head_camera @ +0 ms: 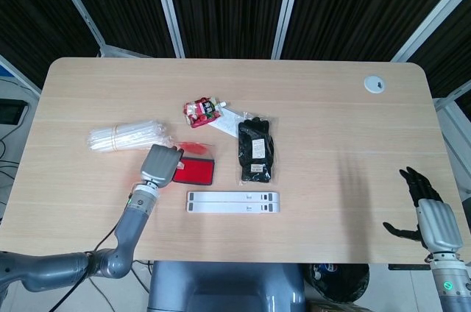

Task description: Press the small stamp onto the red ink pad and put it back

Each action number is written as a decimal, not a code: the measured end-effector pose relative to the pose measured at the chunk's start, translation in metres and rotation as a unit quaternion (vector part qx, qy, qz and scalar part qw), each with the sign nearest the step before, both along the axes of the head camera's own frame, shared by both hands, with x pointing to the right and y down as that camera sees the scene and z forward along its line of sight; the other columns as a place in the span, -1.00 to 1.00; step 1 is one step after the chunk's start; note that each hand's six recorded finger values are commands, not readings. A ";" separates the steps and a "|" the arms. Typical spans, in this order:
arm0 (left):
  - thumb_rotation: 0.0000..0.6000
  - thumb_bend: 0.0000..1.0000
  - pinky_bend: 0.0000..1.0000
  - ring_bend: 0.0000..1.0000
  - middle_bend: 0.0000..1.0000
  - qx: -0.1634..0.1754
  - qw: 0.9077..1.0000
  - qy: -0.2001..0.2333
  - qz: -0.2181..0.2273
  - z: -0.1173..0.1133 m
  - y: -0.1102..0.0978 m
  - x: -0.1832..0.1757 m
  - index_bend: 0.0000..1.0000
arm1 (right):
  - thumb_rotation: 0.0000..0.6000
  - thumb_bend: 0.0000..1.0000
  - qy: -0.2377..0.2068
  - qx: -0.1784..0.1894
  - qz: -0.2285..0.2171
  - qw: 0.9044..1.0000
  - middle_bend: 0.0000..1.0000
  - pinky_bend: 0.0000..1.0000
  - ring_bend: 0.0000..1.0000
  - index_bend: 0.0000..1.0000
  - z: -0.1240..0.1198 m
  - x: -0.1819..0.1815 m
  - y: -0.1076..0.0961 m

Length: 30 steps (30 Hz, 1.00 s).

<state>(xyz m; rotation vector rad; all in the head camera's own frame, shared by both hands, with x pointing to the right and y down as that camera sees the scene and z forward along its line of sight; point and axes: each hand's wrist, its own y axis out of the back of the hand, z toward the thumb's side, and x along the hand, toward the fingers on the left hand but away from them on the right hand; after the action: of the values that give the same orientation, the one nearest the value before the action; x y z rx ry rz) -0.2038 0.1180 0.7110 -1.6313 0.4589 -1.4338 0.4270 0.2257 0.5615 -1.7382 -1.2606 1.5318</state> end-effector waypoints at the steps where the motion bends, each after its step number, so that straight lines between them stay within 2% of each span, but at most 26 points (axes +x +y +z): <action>1: 1.00 0.05 0.31 0.19 0.53 -0.001 1.000 -0.001 0.000 0.001 0.000 0.002 0.54 | 1.00 -0.80 -0.001 0.000 0.001 1.000 -1.00 -0.63 -1.00 -1.00 0.000 0.000 0.000; 30: 1.00 0.05 0.32 0.19 0.54 -0.019 1.000 -0.014 0.004 0.021 0.005 0.024 0.54 | 1.00 -0.80 -0.005 -0.004 0.004 1.000 -1.00 -0.63 -1.00 -1.00 0.000 0.001 0.000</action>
<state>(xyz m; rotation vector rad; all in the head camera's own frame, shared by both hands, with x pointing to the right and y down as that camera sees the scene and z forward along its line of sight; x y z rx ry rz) -0.1798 0.1226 0.7316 -1.6386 0.4097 -1.4656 0.4280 0.2252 0.5617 -1.7498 -1.2689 1.5367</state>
